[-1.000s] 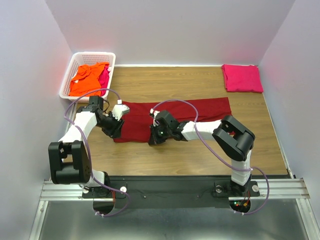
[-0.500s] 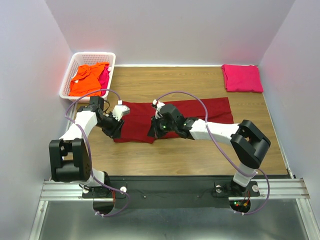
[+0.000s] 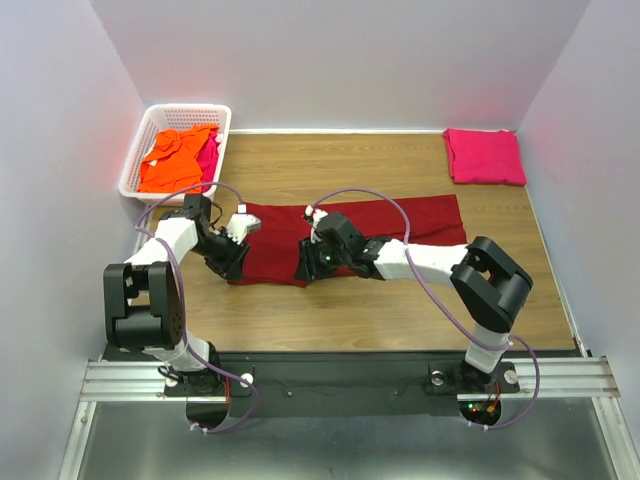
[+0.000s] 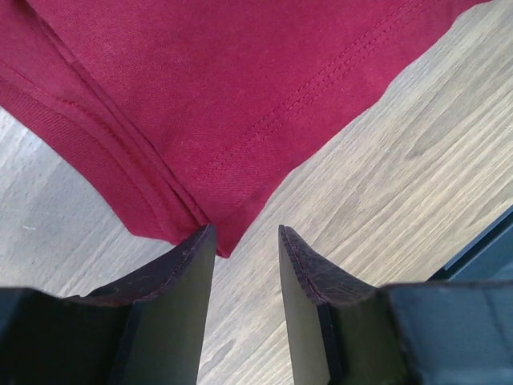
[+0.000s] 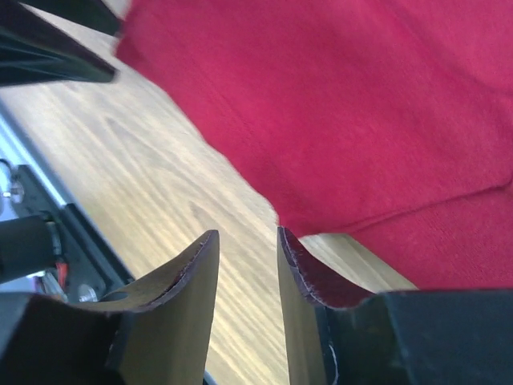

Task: Fold and stack the t-shirts
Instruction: Fold the tshirt

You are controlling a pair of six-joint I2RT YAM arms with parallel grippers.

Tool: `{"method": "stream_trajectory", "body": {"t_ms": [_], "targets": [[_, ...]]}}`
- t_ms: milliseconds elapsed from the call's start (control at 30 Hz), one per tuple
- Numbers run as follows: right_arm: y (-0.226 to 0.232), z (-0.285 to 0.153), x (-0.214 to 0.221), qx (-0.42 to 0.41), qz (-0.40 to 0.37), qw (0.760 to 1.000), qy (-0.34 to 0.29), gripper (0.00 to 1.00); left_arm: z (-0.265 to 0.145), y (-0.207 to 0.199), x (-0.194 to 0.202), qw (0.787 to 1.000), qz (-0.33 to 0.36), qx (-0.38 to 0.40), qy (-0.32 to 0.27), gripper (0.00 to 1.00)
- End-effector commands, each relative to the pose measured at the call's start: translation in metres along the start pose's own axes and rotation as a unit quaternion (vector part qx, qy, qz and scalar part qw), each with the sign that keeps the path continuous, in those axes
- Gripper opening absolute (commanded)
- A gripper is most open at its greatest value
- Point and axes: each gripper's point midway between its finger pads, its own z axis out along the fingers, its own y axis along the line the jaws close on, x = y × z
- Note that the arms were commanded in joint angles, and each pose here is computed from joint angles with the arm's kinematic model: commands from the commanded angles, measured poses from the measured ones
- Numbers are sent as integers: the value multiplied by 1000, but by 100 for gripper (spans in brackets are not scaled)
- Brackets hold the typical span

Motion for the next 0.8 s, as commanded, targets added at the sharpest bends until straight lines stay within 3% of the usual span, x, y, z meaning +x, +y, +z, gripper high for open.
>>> {"method": "stream_trajectory", "body": {"t_ms": [0, 300, 333, 767], "targets": [[-13, 8, 13, 24, 20, 999, 12, 41, -5, 4, -13, 1000, 4, -3, -13, 47], [-33, 15, 31, 58, 54, 996, 44, 43, -1, 5, -17, 1000, 6, 14, -14, 39], [-34, 16, 33, 59, 55, 996, 46, 46, -1, 5, -18, 1000, 7, 14, -16, 36], [-43, 27, 45, 67, 75, 992, 70, 46, -1, 1, -18, 999, 15, 27, -15, 9]]}}
